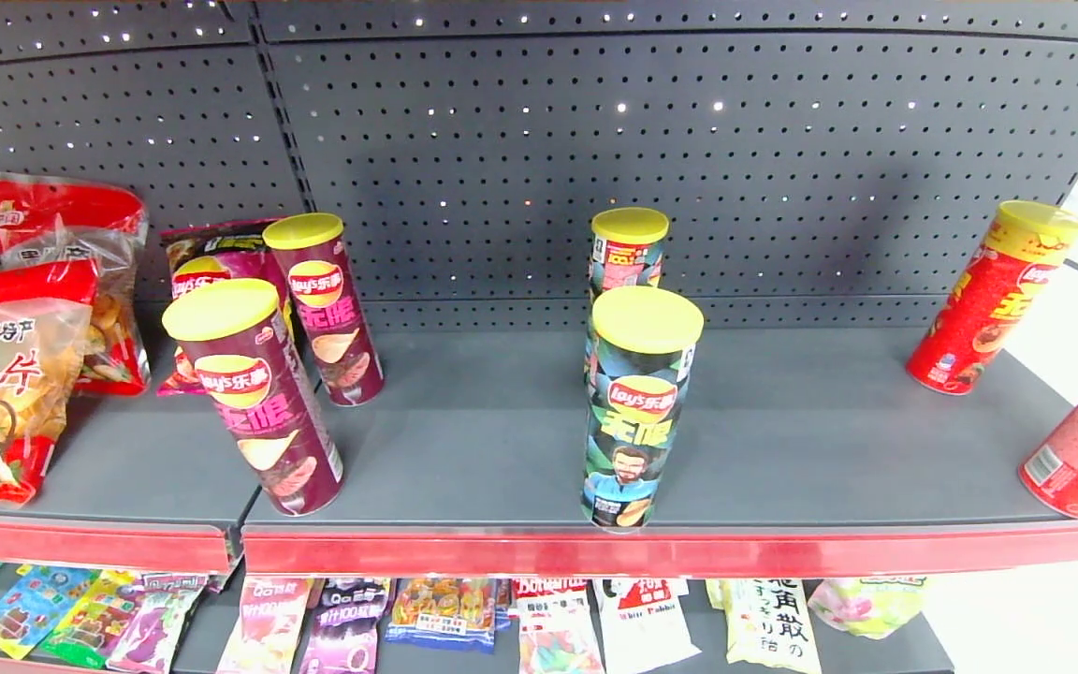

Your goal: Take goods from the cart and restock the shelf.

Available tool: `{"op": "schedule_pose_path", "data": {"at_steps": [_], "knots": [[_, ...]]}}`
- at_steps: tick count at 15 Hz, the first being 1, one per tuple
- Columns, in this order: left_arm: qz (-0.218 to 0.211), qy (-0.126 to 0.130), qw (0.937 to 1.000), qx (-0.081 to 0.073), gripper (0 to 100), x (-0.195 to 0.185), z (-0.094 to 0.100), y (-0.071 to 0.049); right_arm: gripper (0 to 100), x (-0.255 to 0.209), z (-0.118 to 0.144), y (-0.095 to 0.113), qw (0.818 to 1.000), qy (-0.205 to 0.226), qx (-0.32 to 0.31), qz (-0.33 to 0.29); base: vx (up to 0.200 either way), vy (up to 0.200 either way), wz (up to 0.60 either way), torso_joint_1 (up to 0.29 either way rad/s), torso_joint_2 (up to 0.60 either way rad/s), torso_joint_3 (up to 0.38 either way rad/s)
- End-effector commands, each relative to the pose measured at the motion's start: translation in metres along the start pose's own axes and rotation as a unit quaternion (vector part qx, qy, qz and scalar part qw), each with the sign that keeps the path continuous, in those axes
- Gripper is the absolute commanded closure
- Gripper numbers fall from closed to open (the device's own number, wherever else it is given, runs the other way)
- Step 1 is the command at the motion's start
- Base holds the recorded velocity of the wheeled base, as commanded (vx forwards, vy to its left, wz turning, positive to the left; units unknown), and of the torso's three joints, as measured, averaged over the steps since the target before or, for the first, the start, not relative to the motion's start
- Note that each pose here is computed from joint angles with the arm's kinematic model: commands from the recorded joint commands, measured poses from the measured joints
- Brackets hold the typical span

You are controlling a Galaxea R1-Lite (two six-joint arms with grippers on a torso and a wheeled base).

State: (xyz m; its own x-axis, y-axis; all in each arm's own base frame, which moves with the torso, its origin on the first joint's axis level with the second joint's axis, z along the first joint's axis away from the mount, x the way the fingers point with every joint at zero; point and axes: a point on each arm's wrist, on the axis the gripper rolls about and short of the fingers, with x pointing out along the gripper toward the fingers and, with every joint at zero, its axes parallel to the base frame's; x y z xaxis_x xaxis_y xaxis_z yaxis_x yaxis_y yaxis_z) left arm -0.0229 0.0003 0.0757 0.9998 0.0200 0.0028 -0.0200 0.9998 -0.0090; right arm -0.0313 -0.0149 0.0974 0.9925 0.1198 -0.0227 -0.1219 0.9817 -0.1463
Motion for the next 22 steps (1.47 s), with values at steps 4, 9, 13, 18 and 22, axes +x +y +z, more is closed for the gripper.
{"op": "schedule_pose_path", "data": {"at_steps": [4,9,13,18,22], "knots": [[0.001,0.001,1.0000,0.000,0,0.000,0.000,0.000,0,0.001,-0.005,0.002,1.000,0.002,0.013,0.015,0.000,0.000,0.00,0.000,0.00,0.000],[0.001,0.001,1.0000,0.000,0,0.000,0.000,0.000,0,0.003,-0.011,0.004,0.999,0.012,0.017,0.030,0.000,0.000,0.00,0.000,0.00,0.000],[0.001,0.001,1.0000,0.000,0,0.000,0.000,0.000,0,0.003,-0.011,0.004,0.998,0.015,0.052,0.023,0.000,0.000,0.00,0.000,0.00,0.000],[0.001,0.000,1.0000,0.000,0,0.000,0.000,0.000,0,0.013,0.000,0.005,0.997,0.059,0.045,-0.013,0.000,0.000,0.00,0.000,0.00,0.000],[0.001,0.000,1.0000,0.000,0,0.000,0.000,0.000,0,0.006,-0.010,0.014,0.993,0.033,0.042,-0.104,0.000,0.000,0.00,0.000,0.00,0.000]]}}
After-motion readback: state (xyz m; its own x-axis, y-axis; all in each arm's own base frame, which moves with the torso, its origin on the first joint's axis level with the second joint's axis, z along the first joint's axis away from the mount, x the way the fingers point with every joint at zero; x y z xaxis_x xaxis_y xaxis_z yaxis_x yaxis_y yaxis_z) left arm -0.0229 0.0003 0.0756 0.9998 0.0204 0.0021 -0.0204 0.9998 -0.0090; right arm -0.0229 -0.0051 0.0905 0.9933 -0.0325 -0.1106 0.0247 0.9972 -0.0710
